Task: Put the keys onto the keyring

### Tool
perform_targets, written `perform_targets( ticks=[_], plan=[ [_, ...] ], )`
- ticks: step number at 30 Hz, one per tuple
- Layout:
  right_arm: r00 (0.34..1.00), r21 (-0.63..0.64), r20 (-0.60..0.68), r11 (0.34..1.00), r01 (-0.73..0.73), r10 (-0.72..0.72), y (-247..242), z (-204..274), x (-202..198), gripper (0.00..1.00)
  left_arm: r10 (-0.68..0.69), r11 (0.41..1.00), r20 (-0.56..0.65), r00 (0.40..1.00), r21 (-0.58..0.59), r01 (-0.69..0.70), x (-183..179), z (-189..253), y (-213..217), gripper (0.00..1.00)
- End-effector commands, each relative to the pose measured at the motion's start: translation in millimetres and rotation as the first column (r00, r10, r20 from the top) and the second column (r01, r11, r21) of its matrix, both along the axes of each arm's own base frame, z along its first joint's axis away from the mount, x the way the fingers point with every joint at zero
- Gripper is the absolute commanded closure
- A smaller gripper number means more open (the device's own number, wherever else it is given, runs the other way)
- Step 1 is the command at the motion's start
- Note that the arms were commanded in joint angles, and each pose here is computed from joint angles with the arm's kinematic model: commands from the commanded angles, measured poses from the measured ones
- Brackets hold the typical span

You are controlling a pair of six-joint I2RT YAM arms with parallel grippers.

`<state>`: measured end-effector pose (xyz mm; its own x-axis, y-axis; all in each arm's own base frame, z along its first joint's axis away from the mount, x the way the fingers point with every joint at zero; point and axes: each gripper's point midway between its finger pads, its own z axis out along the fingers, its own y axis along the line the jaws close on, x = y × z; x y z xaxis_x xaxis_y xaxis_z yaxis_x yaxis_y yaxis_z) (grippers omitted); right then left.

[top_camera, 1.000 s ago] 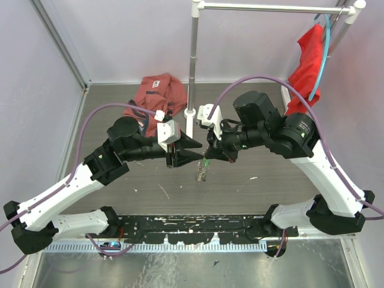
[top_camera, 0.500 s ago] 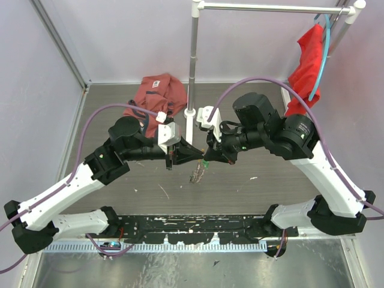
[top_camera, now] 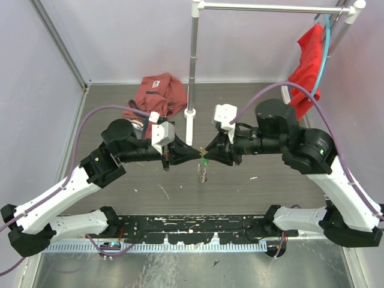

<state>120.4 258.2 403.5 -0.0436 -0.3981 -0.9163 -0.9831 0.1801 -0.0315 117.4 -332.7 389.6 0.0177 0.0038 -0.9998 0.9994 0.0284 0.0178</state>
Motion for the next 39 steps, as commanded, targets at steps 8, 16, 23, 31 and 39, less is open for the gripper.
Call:
perform_targets(
  ticks=[8,16,23,31,39],
  plan=[
    [0.984,0.484,0.034,0.864,0.137,-0.175,-4.9,73.9,5.9,0.64,0.083,0.954,0.019,0.996,-0.292,-0.074,-10.0,53.5,30.3,1.0],
    [0.988,0.632,-0.129,0.761,0.148,-0.085,8.8,71.7,-4.2,0.63,0.101,0.919,0.005,0.995,-0.383,-0.091,-11.8,68.9,39.6,1.0],
    [0.985,0.674,-0.153,0.721,0.16,-0.075,7.8,76.9,-4.6,0.63,0.08,0.917,0.01,0.997,-0.393,-0.07,-16.0,71.9,39.8,1.0],
    [0.992,0.678,-0.123,0.73,0.087,-0.003,12.5,76.2,-16.4,0.67,0.079,0.918,0.009,0.997,-0.392,-0.069,-15.5,70.7,38.7,1.0],
    [0.991,0.654,-0.136,0.751,0.086,0.005,17.0,67.4,-15.6,0.67,0.07,0.917,0.016,0.997,-0.396,-0.058,-17.8,73.1,39.1,1.0]
  ],
)
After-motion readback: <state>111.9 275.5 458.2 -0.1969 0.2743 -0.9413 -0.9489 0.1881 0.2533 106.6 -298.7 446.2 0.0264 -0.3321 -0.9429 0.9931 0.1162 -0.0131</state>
